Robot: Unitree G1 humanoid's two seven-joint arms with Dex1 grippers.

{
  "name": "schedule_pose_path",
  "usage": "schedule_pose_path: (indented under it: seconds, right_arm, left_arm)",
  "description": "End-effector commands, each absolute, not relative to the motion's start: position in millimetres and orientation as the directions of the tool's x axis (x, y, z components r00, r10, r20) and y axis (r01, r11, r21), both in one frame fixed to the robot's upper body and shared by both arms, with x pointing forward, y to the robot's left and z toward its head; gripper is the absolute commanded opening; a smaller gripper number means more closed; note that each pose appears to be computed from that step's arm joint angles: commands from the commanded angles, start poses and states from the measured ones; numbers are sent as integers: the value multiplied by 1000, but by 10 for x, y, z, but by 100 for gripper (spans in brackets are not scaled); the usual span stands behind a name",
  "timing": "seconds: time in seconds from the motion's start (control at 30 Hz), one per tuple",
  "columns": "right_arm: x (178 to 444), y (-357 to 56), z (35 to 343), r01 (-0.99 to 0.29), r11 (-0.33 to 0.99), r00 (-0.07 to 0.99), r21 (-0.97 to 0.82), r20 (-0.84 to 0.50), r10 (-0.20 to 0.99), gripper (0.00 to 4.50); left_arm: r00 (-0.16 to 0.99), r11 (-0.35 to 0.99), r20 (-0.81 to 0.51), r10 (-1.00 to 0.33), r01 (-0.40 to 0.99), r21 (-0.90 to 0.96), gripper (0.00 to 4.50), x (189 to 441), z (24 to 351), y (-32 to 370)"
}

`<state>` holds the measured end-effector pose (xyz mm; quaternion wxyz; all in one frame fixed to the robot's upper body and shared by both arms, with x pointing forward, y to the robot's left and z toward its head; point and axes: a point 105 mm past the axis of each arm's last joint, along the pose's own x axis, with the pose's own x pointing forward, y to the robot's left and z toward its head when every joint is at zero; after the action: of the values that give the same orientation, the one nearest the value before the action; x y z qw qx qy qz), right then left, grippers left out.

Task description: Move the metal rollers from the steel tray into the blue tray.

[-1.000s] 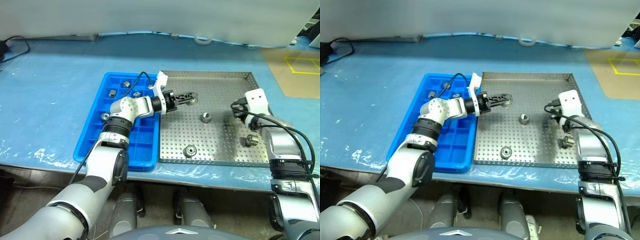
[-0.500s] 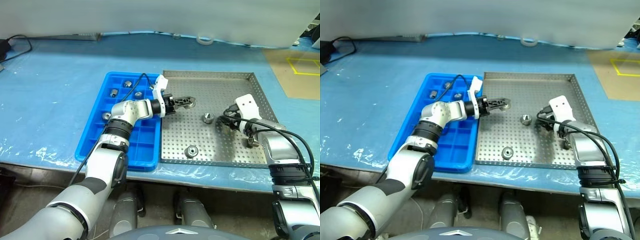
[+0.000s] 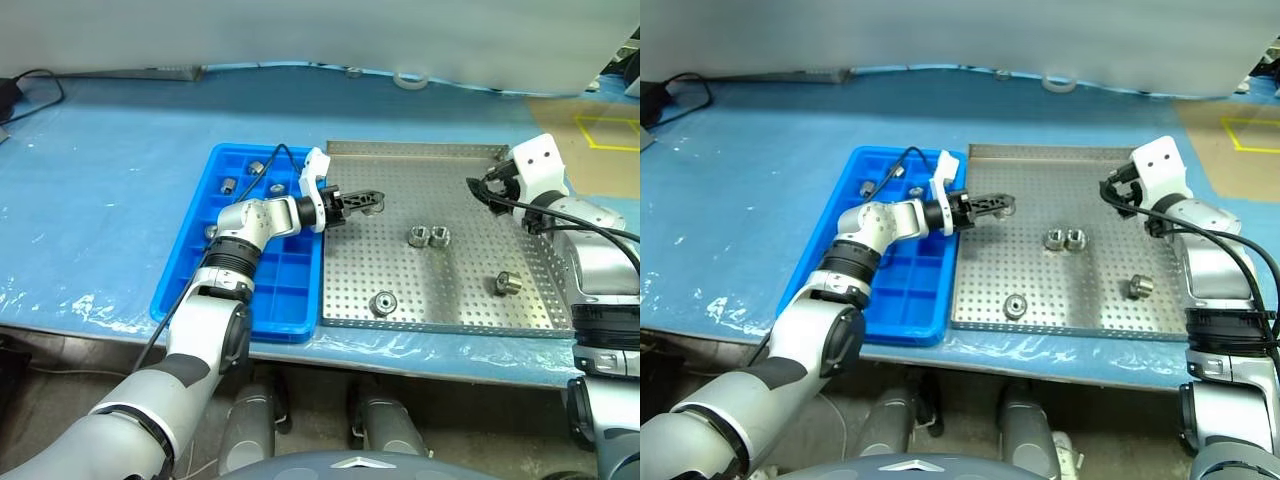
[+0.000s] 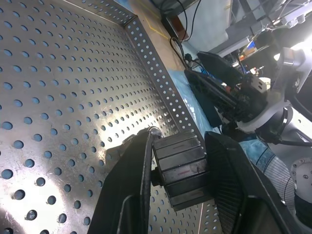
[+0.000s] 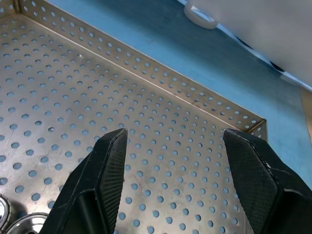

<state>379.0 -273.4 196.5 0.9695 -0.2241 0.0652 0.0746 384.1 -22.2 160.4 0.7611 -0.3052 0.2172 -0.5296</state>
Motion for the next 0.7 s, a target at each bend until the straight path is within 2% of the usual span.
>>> schedule_pose_path:
  seconds: [0.03, 0.13, 0.23, 0.3, 0.43, 0.5, 0.6, 0.7]
  right_arm:
    - [3815, -2571, 2413, -158, 916, 983, -369, 24, 180, 325]
    - [3775, -2131, 2630, -299, 908, 928, -294, 132, 348, 325]
    - [3722, -1663, 2594, -447, 843, 855, -299, 135, 501, 325]
    - [3711, -1492, 2582, -496, 820, 823, -285, 145, 549, 325]
    - [3635, -1112, 2654, -639, 737, 713, -219, 191, 675, 325]
    - [3599, -915, 2586, -706, 675, 653, -215, 171, 738, 325]
    - [3644, -722, 2499, -751, 624, 607, -216, 145, 781, 325]
    - [3679, -619, 2493, -778, 591, 574, -212, 142, 806, 325]
  left_arm:
    - [352, 258, 34, -935, 745, -615, 132, 3873, 1823, -136]
    - [366, 292, 53, -929, 813, -503, 132, 3873, 2027, 99]
    - [408, 355, 61, -911, 852, -386, 132, 3847, 2199, 422]
    - [460, 426, 41, -887, 850, -308, 132, 3839, 2227, 612]
    - [561, 561, -5, -828, 828, 23, 132, 3640, 2254, 1061]
    - [595, 589, -41, -803, 802, 104, 132, 3470, 2214, 1262]
    - [646, 634, -118, -754, 763, 129, 132, 3220, 2037, 1507]
    - [701, 688, -148, -698, 713, 130, 132, 3114, 1908, 1677]
